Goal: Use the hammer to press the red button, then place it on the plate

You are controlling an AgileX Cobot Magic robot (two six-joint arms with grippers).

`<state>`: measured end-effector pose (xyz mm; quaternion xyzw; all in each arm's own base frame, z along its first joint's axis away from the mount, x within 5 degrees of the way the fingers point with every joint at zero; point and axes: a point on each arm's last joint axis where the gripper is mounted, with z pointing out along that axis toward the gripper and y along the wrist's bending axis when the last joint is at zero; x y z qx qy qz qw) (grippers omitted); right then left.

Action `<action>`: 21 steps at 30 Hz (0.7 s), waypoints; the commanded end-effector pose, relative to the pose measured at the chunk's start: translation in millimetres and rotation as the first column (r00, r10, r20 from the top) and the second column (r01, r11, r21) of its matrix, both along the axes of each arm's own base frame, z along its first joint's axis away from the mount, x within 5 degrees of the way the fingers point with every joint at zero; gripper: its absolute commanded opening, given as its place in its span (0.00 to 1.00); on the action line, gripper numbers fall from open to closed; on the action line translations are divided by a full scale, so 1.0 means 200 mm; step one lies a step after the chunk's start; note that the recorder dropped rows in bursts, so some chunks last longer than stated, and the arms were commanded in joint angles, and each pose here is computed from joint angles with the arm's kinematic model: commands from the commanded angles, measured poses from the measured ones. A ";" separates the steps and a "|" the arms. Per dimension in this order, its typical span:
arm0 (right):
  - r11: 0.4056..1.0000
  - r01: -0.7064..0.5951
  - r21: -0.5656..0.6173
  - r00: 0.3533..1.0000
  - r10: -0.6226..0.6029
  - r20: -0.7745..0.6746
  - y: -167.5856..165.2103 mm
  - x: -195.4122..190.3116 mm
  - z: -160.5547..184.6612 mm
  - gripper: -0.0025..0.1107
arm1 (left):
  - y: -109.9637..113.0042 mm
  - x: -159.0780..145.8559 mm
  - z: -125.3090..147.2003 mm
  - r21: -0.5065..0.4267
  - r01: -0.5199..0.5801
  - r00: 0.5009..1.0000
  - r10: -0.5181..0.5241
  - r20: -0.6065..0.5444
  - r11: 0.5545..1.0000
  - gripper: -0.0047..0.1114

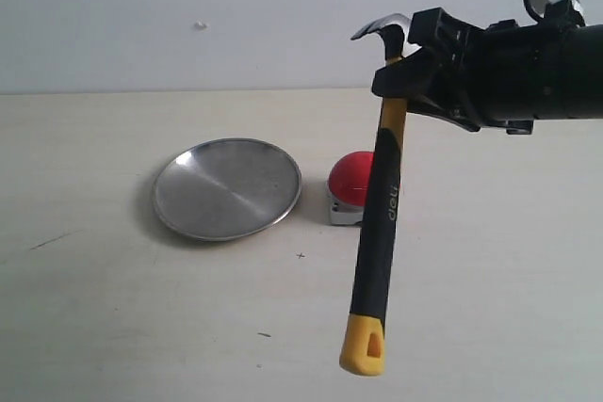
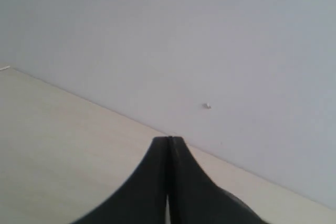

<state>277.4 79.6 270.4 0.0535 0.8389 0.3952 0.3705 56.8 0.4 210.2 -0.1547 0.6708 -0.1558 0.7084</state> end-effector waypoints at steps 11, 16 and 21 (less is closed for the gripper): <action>0.993 -0.118 0.023 0.993 0.118 -0.013 0.25 0.11 -0.14 0.02 | -0.09 0.08 -0.04 0.015 0.241 0.962 -0.237 -0.138 0.970 0.04; 0.995 -0.097 0.007 0.995 0.097 -0.006 0.24 0.13 -0.14 0.02 | -0.17 0.18 0.04 0.033 0.366 0.904 -0.346 -0.252 0.930 0.04; 0.995 -0.100 0.011 0.995 0.100 0.018 0.25 0.15 -0.10 0.02 | -0.32 0.32 0.12 0.075 0.499 0.808 -0.432 -0.401 0.863 0.04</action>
